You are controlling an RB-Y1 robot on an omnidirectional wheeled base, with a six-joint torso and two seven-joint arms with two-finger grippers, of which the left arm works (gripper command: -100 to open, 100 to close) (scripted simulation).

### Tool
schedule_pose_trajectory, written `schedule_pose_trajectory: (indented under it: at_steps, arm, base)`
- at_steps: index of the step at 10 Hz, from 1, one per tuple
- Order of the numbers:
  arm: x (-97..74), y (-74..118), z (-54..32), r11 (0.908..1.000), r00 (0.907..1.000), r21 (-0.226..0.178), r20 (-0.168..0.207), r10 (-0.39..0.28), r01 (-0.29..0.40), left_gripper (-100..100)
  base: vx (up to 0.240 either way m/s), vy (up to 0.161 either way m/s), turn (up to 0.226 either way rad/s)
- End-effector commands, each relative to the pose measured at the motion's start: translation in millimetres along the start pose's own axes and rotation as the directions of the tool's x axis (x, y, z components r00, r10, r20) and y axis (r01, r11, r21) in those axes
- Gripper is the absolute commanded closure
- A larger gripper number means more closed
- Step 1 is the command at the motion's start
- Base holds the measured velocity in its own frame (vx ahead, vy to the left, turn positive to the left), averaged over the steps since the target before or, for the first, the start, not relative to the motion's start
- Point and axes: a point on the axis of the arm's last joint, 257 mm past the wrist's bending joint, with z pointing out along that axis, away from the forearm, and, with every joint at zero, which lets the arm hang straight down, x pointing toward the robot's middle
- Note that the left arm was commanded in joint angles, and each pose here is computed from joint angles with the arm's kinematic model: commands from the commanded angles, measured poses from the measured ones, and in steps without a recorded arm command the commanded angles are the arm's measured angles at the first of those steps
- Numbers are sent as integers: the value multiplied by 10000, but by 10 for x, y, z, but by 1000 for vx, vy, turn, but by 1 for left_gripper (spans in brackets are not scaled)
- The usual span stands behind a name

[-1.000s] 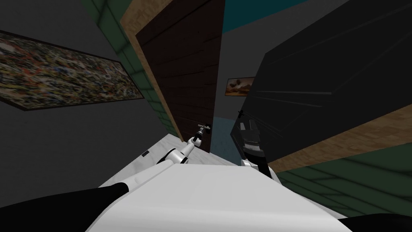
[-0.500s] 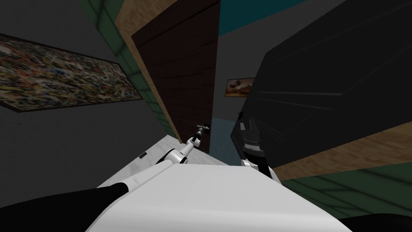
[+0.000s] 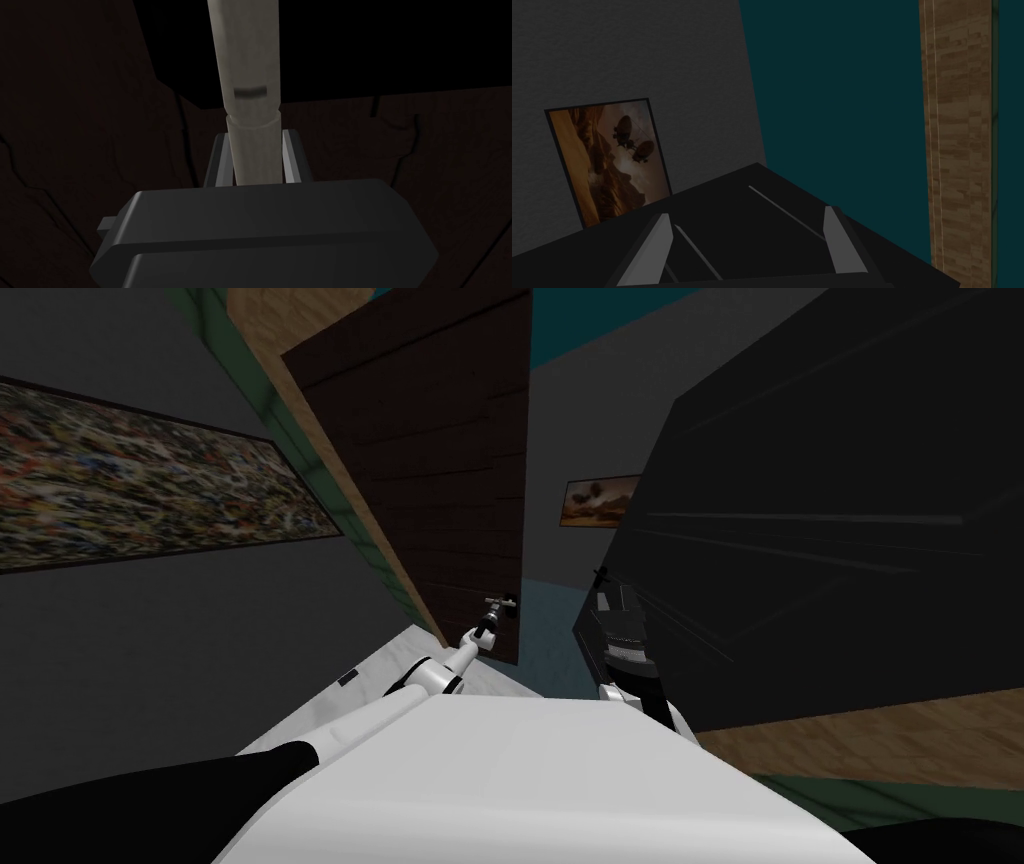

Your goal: Push the door open

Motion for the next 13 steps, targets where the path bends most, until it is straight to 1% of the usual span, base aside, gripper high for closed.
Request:
schedule_pose_trajectory:
  at_steps: [1, 2, 3, 4, 5, 6, 7, 8, 10, 11, 12, 13]
  arm:
    - [-224, -14, -4, 10000, 9993, 26, 378, 58, -59, 100]
    - [-224, -14, -4, 10000, 9993, 26, 378, 58, -59, 100]
    - [-331, -13, -13, 10000, 9984, 19, 567, 60, -61, 100]
    - [-331, -13, -13, 10000, 9984, 19, 567, 60, -61, 100]
    - [-492, -14, -30, 10000, 9963, 9, 855, 57, -58, 100]
    - [-488, -31, -24, 10000, 9964, 48, 848, 53, -57, 100]
    - [-466, -147, 15, 9995, 9968, 298, 802, 31, -55, 100]
    - [-454, -208, 35, 9991, 9970, 430, 777, 20, -53, 100]
    - [-492, -14, -30, 10000, 9963, 9, 855, 57, -58, 100]
    - [-650, -14, -50, 10000, 9934, 2, 1143, 46, -47, 100]
    - [-650, -14, -50, 10000, 9934, 2, 1143, 46, -47, 100]
    - [-753, -15, -65, 10000, 9911, -2, 1333, 37, -37, 100]
  base:
    - [134, -114, 56]
    - [125, -125, 52]
    - [119, -120, 67]
    - [94, -82, 40]
    - [133, -139, 33]
    - [117, -135, 72]
    - [53, -54, 31]
    - [10, 6, -4]
    - [1, 14, -22]
    - [94, -109, 100]
    - [104, -137, 80]
    - [118, -126, 53]
